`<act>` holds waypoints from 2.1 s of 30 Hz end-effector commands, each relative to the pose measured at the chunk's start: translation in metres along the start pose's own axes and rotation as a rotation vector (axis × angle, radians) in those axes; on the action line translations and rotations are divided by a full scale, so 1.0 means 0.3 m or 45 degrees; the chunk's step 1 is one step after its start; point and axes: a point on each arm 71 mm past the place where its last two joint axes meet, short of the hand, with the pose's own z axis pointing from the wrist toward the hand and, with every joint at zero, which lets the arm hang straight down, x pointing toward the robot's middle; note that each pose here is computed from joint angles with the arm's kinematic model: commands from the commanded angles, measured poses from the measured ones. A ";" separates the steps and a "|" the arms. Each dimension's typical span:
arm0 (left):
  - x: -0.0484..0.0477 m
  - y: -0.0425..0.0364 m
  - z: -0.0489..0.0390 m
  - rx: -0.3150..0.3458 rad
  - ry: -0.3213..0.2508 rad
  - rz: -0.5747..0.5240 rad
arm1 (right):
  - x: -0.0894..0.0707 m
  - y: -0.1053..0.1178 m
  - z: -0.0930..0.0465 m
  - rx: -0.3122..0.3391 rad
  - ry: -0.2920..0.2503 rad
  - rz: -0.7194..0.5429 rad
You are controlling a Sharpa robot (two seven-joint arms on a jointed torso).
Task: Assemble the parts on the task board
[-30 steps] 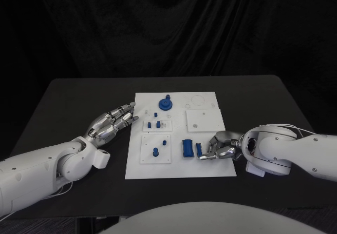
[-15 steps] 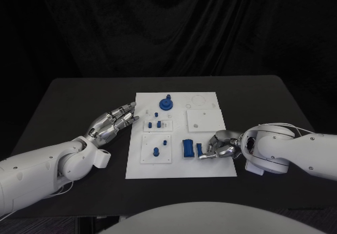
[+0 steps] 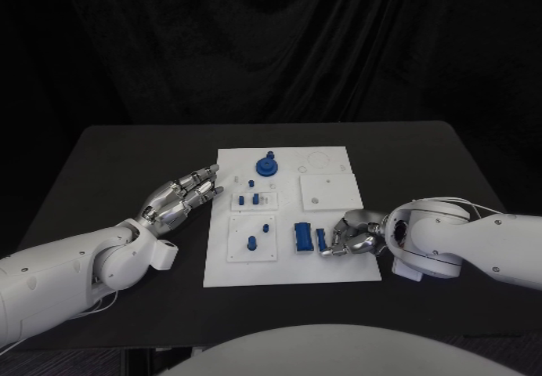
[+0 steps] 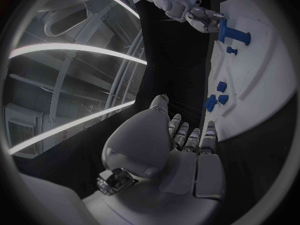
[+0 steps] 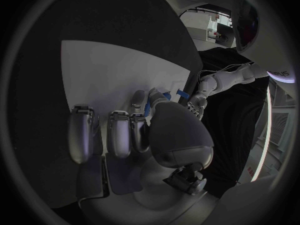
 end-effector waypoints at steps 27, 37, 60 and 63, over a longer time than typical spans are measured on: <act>0.026 -0.033 -0.038 0.076 -0.001 0.067 | -0.070 0.047 -0.090 -0.263 -0.178 0.093; 0.038 -0.077 -0.044 0.163 -0.041 0.126 | -0.234 0.090 -0.140 -0.738 -0.496 0.415; 0.065 -0.047 0.032 0.040 -0.107 0.144 | -0.226 0.034 -0.058 -0.865 -0.525 0.740; 0.071 -0.061 0.051 0.048 -0.166 0.162 | -0.243 0.060 -0.031 -0.857 -0.587 0.813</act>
